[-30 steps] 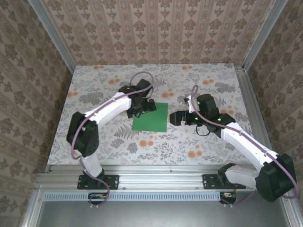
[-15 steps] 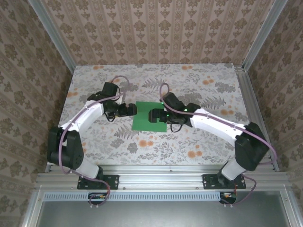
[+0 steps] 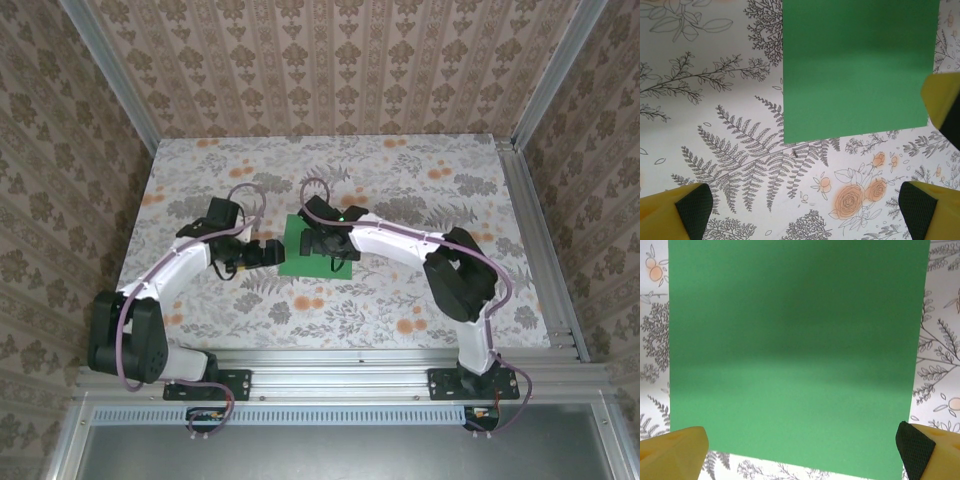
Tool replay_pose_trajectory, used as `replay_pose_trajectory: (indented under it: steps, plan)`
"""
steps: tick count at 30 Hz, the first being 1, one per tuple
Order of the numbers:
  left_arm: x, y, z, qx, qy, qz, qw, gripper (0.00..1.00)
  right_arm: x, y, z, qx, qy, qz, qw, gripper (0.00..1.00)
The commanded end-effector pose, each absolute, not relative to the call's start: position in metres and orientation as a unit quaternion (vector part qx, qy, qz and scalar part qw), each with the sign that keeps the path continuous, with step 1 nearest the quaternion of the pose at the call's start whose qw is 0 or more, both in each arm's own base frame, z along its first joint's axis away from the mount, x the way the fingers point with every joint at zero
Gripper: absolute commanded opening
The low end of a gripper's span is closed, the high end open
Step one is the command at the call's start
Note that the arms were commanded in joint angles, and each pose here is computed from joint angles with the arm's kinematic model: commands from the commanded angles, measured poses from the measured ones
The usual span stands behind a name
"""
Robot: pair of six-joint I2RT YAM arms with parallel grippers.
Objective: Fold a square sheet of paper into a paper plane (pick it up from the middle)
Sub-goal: Fold the square sheet of paper in half at the center of the table.
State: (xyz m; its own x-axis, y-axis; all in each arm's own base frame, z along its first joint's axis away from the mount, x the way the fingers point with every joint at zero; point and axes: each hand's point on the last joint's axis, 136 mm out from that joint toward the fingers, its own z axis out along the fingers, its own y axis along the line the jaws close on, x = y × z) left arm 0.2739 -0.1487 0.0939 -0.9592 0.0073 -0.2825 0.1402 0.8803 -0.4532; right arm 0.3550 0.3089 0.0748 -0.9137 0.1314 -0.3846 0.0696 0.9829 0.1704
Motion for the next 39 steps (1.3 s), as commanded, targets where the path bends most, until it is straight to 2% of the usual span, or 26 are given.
replay_pose_trajectory:
  steps: [1, 20, 39]
  plan:
    - [0.272, -0.149, 0.102, 0.041, 0.954, -0.257, 0.150, 1.00, 0.359, 0.306, 0.070, 0.065, 0.977, 0.039, 0.199, 1.00]
    - [0.257, -0.136, 0.082, 0.021, 0.960, -0.250, 0.127, 1.00, 0.380, 0.327, 0.031, 0.081, 0.980, -0.004, 0.179, 0.97]
    - [0.254, -0.138, 0.072, 0.027, 0.961, -0.253, 0.110, 1.00, 0.378, 0.322, -0.016, 0.086, 0.985, -0.032, 0.143, 0.85]
